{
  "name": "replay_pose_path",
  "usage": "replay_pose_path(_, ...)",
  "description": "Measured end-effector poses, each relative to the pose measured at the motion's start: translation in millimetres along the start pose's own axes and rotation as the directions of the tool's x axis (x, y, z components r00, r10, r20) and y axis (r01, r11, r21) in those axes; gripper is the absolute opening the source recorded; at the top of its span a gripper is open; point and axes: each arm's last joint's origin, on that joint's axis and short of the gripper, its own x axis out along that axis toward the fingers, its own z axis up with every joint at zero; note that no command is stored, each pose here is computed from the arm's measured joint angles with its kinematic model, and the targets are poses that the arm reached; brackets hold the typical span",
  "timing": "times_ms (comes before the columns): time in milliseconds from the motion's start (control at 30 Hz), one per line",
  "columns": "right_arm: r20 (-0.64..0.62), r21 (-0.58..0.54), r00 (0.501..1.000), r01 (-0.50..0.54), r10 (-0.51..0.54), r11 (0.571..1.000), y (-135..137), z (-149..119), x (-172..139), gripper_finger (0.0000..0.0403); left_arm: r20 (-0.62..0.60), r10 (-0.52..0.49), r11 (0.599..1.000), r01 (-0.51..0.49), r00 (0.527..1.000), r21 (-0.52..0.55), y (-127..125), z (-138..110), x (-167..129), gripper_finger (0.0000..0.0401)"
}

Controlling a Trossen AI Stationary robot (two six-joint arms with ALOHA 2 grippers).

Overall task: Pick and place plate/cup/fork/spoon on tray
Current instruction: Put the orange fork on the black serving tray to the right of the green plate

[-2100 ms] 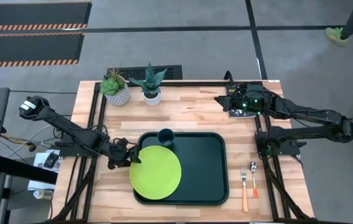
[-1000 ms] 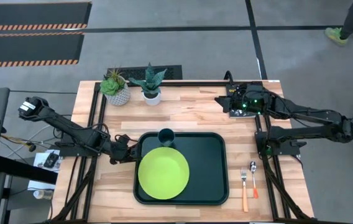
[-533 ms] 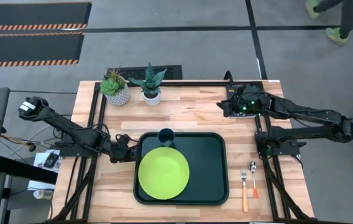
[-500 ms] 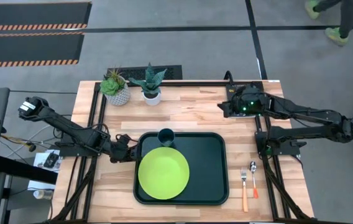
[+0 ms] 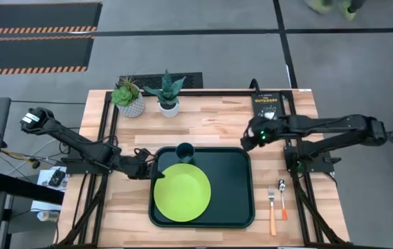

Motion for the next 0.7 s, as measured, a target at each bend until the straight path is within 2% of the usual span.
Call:
replay_pose_path(333,-0.305,0.013,0.952,0.007,-0.002,1.000,20.1,-27.0,27.9,0.0210,-0.019,-0.084,0.995,0.085,0.996,0.059,-8.3,-0.9,-1.7,0.0193)
replay_pose_path(600,-0.337,0.027,0.941,-0.028,0.036,0.999,54.8,-28.3,1.1,0.0210,-0.074,-0.224,0.966,0.231,0.972,0.113,-21.3,0.0,-21.1,0.0193)
replay_pose_path(700,-0.361,0.024,0.933,0.009,0.000,1.000,59.8,-30.8,-10.9,0.0210,-0.092,-0.285,0.946,0.296,0.954,0.134,-25.7,1.5,-33.9,0.0193)
